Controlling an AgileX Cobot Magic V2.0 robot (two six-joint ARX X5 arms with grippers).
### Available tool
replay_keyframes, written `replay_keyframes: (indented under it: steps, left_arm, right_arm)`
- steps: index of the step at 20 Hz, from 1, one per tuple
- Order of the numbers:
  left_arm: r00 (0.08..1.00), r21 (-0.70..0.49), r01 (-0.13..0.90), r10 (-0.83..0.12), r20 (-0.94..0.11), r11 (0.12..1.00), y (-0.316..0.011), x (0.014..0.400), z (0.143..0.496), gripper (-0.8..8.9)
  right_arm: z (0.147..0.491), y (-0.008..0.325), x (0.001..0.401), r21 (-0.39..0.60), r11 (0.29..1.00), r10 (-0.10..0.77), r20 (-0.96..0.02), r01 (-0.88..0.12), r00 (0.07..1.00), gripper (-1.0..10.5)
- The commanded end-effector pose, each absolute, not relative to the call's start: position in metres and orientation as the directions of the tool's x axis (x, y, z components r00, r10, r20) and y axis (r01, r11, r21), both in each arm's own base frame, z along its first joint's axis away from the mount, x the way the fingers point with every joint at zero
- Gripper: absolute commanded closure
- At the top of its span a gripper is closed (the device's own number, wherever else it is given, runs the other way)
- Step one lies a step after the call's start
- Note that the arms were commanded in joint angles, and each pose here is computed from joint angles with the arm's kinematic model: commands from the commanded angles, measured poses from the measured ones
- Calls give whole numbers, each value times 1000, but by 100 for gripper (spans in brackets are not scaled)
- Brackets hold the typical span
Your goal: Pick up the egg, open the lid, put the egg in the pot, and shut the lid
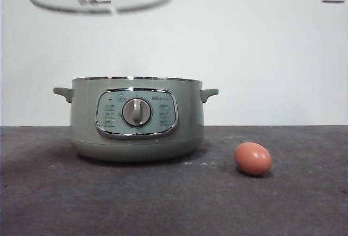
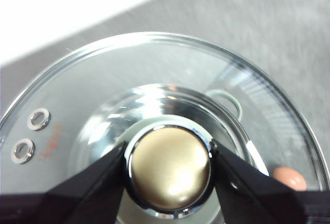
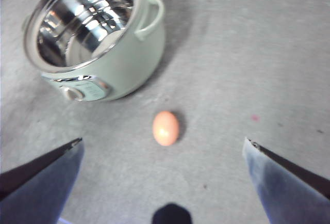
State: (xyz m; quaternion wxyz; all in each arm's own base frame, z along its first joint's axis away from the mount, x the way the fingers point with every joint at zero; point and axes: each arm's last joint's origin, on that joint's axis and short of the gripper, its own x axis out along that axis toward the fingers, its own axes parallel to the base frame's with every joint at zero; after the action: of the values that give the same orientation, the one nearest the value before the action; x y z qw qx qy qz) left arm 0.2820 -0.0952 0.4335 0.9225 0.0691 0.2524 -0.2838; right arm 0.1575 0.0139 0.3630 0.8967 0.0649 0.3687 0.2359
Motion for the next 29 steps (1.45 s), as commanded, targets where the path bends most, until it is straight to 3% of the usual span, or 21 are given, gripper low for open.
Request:
replay_keyframes:
  steps: [1, 6, 14, 17, 23, 25, 29]
  left_arm:
    - [791, 18, 520, -474, -386, 854, -73, 248, 467, 821]
    - [852, 30, 422, -385, -356, 906, -32, 170, 492, 821]
    - [850, 18, 398, -362, -383, 917, -19, 94, 494, 821]
    - [850, 11, 396, -361, -384, 918, -17, 82, 493, 821]
    - [842, 6, 396, -361, -401, 918, -17, 79, 491, 821]
    - [842, 6, 396, -361, -402, 918, -17, 79, 491, 821]
    - [842, 6, 397, -361, -402, 918, -17, 79, 491, 821]
  right_arm:
    - [359, 22, 170, 304, 863, 498, -644, -403, 581, 195]
    - [333, 54, 213, 261, 853, 481, -729, -452, 487, 195]
    - [249, 115, 275, 172, 858, 342, -894, -484, 289, 195]
    - [220, 132, 286, 150, 855, 294, -928, -496, 227, 195]
    - [188, 156, 292, 109, 859, 234, -953, -500, 194, 213]
    - [184, 161, 291, 91, 868, 211, -958, -488, 197, 336]
    - [175, 162, 293, 78, 887, 179, -967, -456, 182, 463]
